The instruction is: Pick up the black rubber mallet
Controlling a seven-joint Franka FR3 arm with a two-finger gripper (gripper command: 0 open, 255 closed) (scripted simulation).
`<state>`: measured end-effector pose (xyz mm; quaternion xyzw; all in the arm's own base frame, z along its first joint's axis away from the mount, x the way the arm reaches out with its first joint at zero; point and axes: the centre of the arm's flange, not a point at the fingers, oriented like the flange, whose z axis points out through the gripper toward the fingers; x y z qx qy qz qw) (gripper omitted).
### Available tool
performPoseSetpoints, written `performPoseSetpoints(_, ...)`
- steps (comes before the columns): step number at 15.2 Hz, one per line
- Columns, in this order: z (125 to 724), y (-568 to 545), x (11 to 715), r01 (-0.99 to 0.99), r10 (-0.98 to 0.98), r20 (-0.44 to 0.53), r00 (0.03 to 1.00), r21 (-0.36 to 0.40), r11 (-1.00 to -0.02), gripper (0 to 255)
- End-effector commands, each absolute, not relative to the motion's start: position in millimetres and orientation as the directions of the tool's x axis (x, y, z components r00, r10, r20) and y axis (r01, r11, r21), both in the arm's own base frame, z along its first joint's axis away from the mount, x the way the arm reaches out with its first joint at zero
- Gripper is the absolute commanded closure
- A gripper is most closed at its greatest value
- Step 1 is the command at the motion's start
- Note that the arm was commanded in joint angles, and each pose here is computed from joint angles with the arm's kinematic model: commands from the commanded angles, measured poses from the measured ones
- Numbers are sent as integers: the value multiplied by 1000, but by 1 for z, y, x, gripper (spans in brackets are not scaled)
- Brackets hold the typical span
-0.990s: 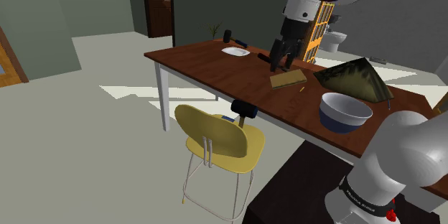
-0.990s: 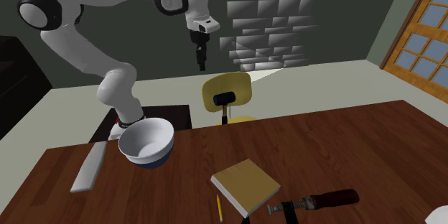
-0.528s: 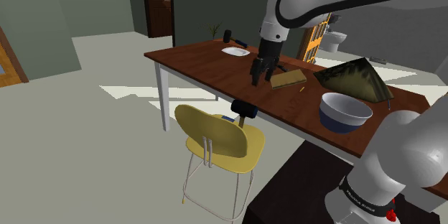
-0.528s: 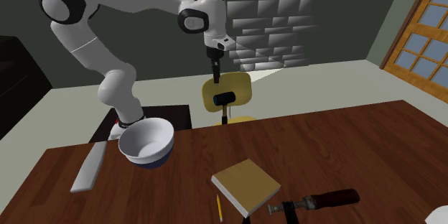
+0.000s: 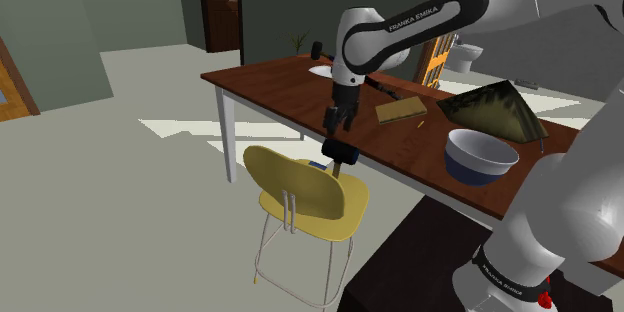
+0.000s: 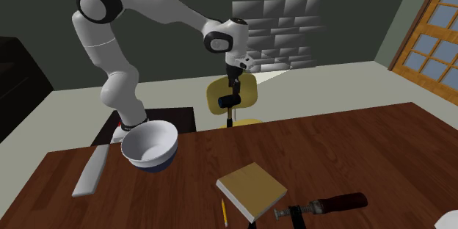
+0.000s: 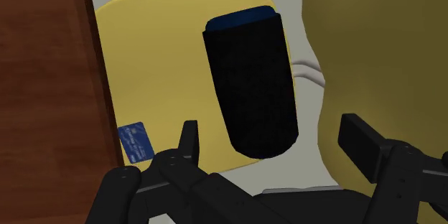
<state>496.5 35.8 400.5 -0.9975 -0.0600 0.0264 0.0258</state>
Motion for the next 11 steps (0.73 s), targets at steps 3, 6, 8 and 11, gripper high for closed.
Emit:
performPoseSetpoints(3,378,42,506,131,134,-56,989,-55,-990,0)
performPoseSetpoints(6,362,42,506,131,134,-56,989,-55,-990,0)
performPoseSetpoints(8,348,42,506,131,134,-56,989,-55,-990,0)
performPoseSetpoints(11,348,42,505,131,134,-56,989,-55,-990,255)
